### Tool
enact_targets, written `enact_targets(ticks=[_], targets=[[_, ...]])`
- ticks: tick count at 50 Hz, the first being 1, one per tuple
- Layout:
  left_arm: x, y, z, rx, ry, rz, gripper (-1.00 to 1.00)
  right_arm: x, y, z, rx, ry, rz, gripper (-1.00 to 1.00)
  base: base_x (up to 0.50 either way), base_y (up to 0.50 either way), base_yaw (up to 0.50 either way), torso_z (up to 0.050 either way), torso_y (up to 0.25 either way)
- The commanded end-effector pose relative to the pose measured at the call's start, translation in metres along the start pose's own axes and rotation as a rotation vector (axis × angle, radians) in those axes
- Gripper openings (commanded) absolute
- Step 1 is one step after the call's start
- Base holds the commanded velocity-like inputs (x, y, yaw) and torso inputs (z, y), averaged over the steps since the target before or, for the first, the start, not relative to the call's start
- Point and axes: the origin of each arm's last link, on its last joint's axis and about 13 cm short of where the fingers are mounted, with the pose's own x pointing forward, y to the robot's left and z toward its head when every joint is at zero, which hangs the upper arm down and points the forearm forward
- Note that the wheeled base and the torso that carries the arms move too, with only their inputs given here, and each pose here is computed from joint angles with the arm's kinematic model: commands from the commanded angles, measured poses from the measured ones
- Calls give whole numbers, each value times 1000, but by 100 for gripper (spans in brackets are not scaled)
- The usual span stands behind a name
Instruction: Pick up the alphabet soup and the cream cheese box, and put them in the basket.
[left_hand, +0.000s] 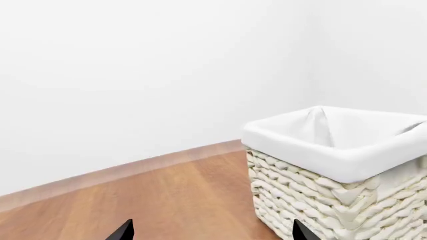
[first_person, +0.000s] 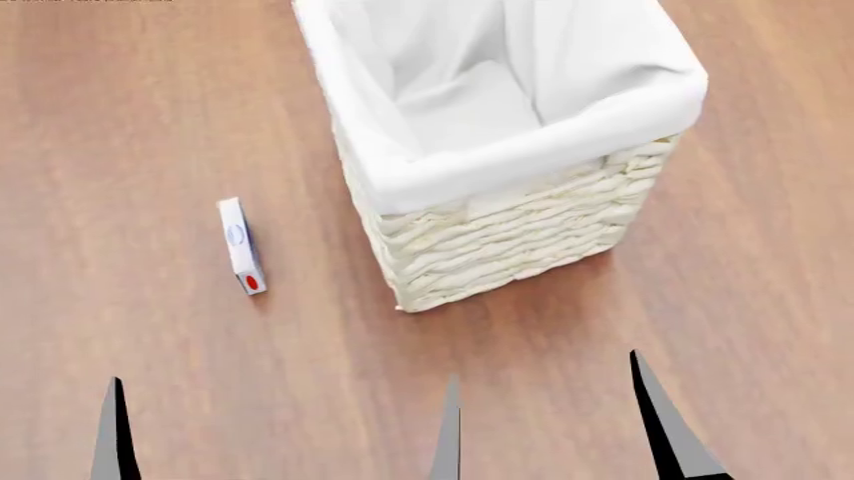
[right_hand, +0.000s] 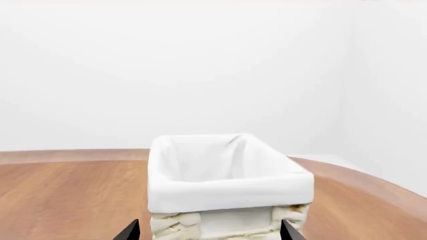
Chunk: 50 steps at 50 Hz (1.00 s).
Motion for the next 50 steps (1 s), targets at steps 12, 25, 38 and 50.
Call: enact_targets(ticks=[12,25,38,50], targets=[[0,0,0,-4,-1,-3,100,-6,-1,9,-10,-4,-12,100,0,0,-44,0,0],[-1,0,-4,-9,9,-8,100,-22,-2,19,-39,53,-28,100,0,0,0,0,0],[-1,0,-6,-3,16,-10,100,-29,-4,30,-57,97,-37,100,0,0,0,0,0],[-1,-1,-9,-7,18,-13,100,-34,-8,27,-58,238,-77,100,0,0,0,0,0]])
